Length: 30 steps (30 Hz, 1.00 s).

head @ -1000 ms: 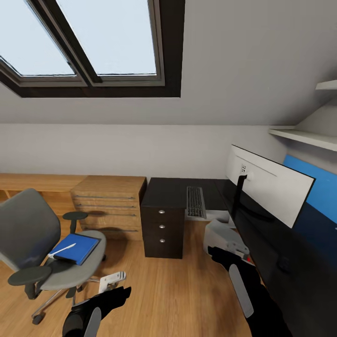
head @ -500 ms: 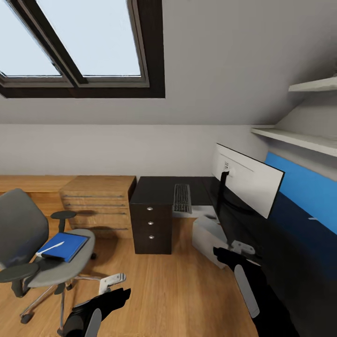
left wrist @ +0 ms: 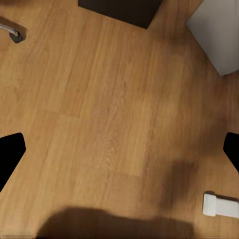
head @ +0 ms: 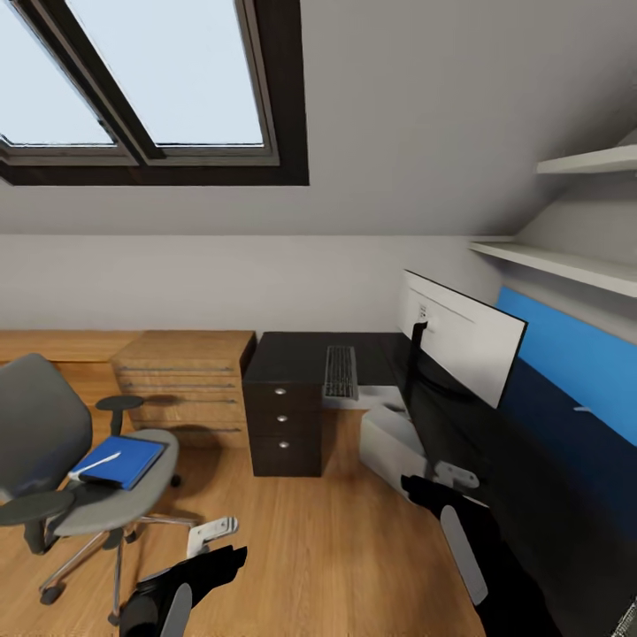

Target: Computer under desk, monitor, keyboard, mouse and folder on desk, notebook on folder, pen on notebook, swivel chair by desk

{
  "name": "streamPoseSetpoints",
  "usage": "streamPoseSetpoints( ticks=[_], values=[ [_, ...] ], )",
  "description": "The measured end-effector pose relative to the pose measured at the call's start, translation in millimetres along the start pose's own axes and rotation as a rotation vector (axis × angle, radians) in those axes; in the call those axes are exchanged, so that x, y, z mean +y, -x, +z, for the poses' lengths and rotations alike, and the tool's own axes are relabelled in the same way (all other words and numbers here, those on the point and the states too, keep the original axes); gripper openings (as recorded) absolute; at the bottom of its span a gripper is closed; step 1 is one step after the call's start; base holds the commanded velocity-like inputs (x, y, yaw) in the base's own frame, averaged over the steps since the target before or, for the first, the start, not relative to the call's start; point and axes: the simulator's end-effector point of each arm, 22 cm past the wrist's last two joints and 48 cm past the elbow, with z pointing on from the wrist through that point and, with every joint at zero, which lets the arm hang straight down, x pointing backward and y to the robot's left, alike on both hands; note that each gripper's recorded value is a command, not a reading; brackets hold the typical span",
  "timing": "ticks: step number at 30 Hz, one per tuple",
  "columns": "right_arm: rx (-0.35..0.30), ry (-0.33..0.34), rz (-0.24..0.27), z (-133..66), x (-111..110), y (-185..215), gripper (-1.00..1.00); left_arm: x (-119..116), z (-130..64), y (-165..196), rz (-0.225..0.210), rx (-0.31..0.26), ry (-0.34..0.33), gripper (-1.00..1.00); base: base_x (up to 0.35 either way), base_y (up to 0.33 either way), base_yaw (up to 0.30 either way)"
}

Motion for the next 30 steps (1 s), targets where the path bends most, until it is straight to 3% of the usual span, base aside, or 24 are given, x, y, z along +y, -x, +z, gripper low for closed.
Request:
streamPoseSetpoints(
  ticks=[11, 16, 21, 24, 30],
  values=[
    [0.004, 0.003, -0.003, 0.8, 1.7, -2.1, 1.0, -0.3, 0.4, -0.7, 0.001, 0.002, 0.0, 1.0, -0.227, -0.22, 0.0],
    [-0.003, -0.017, -0.032, 0.9, -3.8, -0.6, 1.0, -0.4, 0.3, -0.8, 0.001, 0.002, -0.001, 1.0, -0.17, -0.278, 0.0],
    [-0.029, -0.072, -0.108, -0.4, -19.1, 8.2, 1.0, -0.3, 0.2, -0.9, 0.001, 0.002, 0.0, 1.0, -0.019, -0.339, 0.0],
    [-0.066, -0.121, -0.16, -1.0, -42.4, 21.9, 1.0, 0.4, 2.4, -6.1, 0.004, 0.014, 0.003, 1.0, -0.002, -0.346, 0.0],
    [-0.081, -0.187, -0.203, -1.5, -83.8, 34.3, 1.0, 0.8, 3.5, -8.4, 0.005, 0.019, 0.004, 1.0, 0.0, -0.347, 0.0]
  ],
)
